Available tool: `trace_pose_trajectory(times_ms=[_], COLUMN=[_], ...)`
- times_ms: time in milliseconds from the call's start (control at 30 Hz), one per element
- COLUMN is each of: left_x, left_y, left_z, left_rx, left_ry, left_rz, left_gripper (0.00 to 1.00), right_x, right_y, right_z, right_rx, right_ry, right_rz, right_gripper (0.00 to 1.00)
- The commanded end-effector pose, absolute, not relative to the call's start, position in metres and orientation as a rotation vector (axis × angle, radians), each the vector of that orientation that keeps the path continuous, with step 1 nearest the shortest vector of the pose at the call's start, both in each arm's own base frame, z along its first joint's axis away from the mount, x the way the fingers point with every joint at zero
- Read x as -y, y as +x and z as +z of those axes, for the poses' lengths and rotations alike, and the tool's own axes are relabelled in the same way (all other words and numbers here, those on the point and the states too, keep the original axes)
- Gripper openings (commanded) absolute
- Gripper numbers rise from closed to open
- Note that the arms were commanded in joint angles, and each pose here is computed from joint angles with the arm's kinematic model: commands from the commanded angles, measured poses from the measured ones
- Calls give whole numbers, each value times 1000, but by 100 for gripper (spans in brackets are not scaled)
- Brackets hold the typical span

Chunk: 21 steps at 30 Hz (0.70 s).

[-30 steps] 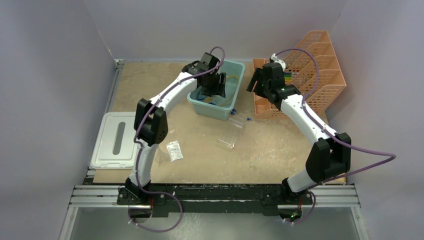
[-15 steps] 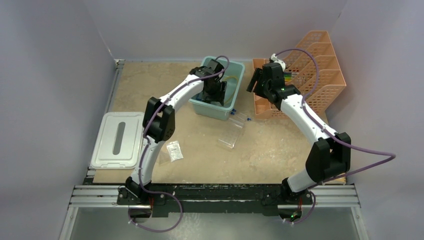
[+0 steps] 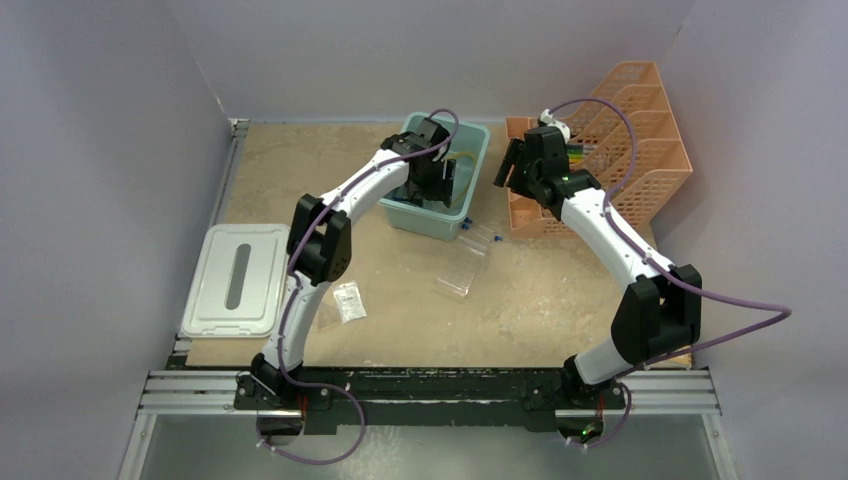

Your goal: Organize the chemistry lab equipment

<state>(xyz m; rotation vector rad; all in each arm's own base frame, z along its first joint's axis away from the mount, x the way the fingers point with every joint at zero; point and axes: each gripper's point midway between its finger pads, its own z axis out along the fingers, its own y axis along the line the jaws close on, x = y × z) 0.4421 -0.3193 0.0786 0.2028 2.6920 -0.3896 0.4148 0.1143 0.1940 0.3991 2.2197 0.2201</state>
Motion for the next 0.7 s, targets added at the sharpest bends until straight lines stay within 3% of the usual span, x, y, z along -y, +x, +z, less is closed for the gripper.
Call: trace_pose_trajectory(times_ms=[0, 333, 667], left_x=[331, 324, 271], left_y=[457, 459, 465], left_z=[118, 186, 234], left_rx=[-2579, -2448, -2349], left_ry=[165, 144, 29], left_rz=[-470, -546, -498], left_gripper=[70, 80, 76], right_x=[-112, -112, -121], right_y=[420, 421, 418], right_z=[212, 219, 206], right_rx=[-2176, -2161, -2208], right_ry=[382, 358, 298], right_rz=[218, 218, 253], right_gripper=[71, 71, 67])
